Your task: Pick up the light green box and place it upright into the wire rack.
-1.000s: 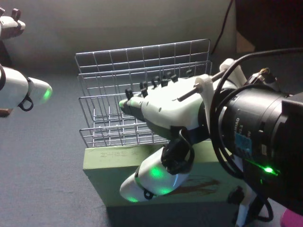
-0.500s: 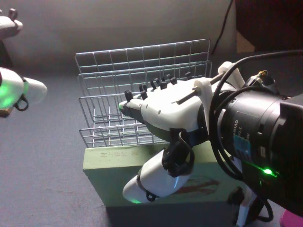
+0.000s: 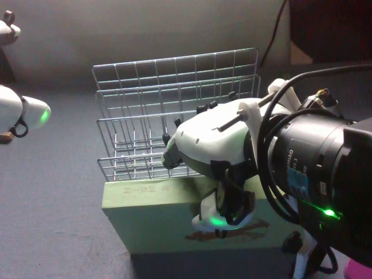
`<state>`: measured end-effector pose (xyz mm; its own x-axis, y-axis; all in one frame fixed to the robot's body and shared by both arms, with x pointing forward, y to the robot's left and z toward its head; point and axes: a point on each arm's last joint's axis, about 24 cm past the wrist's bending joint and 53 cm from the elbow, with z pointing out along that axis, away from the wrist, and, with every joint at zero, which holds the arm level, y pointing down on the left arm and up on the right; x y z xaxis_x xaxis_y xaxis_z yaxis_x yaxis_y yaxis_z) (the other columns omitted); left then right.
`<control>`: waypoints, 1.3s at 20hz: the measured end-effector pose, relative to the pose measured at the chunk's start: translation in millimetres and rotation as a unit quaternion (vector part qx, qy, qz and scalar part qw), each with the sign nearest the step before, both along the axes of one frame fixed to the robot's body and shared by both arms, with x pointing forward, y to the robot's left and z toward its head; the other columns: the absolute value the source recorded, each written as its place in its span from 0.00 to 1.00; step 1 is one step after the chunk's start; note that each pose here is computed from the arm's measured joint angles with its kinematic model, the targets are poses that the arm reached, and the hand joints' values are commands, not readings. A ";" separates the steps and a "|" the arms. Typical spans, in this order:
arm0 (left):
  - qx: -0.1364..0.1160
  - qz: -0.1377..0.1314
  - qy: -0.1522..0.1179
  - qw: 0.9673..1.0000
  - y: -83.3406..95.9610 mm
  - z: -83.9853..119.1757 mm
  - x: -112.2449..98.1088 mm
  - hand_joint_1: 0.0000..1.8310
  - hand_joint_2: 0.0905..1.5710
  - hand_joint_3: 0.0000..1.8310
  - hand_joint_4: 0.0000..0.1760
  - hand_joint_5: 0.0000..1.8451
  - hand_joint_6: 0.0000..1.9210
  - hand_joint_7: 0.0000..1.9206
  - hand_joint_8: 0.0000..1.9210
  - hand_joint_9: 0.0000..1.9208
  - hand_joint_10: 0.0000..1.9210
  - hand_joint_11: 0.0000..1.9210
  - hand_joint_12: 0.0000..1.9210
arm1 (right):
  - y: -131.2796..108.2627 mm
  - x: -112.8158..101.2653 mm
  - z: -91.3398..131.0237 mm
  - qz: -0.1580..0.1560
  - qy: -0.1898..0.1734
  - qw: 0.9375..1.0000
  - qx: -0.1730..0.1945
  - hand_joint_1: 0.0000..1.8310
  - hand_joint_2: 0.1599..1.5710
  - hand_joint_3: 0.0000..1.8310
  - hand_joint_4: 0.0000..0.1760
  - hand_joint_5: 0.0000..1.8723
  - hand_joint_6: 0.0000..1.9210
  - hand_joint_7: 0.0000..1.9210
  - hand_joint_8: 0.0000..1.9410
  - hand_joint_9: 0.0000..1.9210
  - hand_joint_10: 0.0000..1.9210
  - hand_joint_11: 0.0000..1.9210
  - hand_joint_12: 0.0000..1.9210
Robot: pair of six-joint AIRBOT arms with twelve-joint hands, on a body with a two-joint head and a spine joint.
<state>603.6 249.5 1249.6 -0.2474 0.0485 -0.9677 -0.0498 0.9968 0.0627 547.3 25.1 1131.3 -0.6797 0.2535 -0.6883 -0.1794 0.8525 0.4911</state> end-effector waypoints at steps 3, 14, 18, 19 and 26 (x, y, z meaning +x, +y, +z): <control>-0.004 0.000 0.004 1.000 -0.5 -2.0 -0.6 0.04 0.67 0.00 0.38 0.09 0.00 0.07 0.00 0.09 0.00 0.00 0.32 | -0.1 0.7 1.1 0.000 -0.002 1.000 0.001 0.74 0.72 0.00 0.00 0.40 0.56 0.45 0.61 0.44 0.74 0.38 0.75; -0.010 0.003 0.008 1.000 -1.2 -2.7 -2.5 0.06 0.67 0.00 0.37 0.10 0.00 0.07 0.00 0.09 0.00 0.00 0.32 | -11.0 5.2 21.8 -0.008 -0.017 1.000 0.009 0.75 0.70 0.00 0.00 0.44 0.51 0.49 0.55 0.45 0.74 0.41 0.79; -0.015 0.005 0.013 1.000 -1.1 -4.8 -3.4 0.06 0.68 0.00 0.37 0.10 0.00 0.07 0.00 0.09 0.00 0.00 0.32 | -11.2 4.2 61.4 0.003 -0.033 0.999 0.032 0.75 0.70 0.00 0.00 0.44 0.51 0.49 0.55 0.45 0.74 0.41 0.79; -0.015 0.006 0.014 1.000 -0.7 -4.9 -3.5 0.06 0.68 0.00 0.37 0.10 0.00 0.07 0.00 0.09 0.00 0.00 0.32 | -10.4 2.3 69.4 0.007 -0.029 0.999 0.037 0.75 0.70 0.00 0.00 0.44 0.51 0.49 0.55 0.45 0.74 0.41 0.79; -0.014 0.015 0.015 1.000 4.5 -5.5 -2.9 0.06 0.68 0.00 0.37 0.09 0.00 0.07 0.00 0.09 0.00 0.00 0.32 | -7.4 21.1 148.9 0.014 -0.120 0.989 0.080 0.75 0.70 0.00 0.00 0.45 0.51 0.48 0.56 0.45 0.73 0.41 0.79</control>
<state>600.7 254.0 1244.1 -0.2771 0.0145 -0.9607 -0.0777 0.9963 0.0375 568.3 17.7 1280.2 -0.5091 0.3557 -0.7837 -0.3292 0.7609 0.5592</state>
